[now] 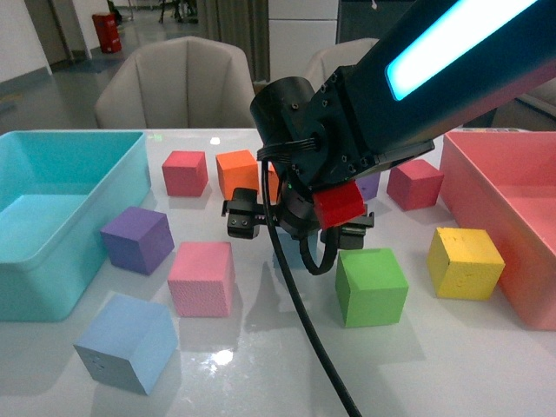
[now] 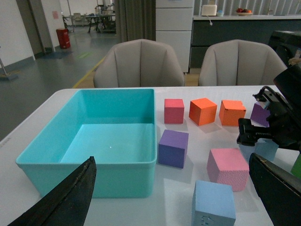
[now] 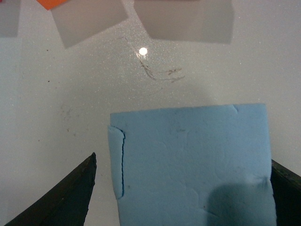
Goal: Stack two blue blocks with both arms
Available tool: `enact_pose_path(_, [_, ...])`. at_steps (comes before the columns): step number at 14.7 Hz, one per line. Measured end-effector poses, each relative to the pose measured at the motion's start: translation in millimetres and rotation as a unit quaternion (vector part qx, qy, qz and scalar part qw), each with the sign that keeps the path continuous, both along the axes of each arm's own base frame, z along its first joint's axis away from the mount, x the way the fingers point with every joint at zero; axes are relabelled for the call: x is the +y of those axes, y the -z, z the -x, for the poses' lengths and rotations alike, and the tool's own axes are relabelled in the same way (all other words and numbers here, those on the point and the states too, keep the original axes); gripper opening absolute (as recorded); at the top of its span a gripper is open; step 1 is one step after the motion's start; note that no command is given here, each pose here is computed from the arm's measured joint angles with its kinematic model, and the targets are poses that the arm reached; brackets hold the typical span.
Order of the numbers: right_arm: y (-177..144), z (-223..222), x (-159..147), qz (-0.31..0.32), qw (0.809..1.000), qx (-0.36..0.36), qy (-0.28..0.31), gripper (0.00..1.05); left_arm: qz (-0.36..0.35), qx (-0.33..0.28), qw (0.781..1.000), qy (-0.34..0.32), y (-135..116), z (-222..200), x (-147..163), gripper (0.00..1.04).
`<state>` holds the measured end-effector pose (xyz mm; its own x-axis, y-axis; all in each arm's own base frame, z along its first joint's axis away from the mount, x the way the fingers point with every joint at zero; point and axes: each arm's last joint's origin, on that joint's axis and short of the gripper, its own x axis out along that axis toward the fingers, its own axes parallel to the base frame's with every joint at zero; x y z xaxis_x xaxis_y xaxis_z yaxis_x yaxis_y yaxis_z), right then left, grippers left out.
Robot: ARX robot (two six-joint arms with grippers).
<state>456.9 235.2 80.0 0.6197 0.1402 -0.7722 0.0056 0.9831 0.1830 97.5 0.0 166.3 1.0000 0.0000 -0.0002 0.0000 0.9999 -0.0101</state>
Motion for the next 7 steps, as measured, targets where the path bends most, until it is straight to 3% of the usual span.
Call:
enact_pose_path(2, [-5, 3, -2, -0.002, 1.0, -0.005, 0.001, 0.98, 0.0, 0.0, 1.0, 0.0, 0, 0, 0, 0.98])
enact_pose_path(7, [-57, 20, -13, -0.022, 0.998, -0.058, 0.006, 0.98, 0.0, 0.0, 1.0, 0.0, 0, 0, 0, 0.98])
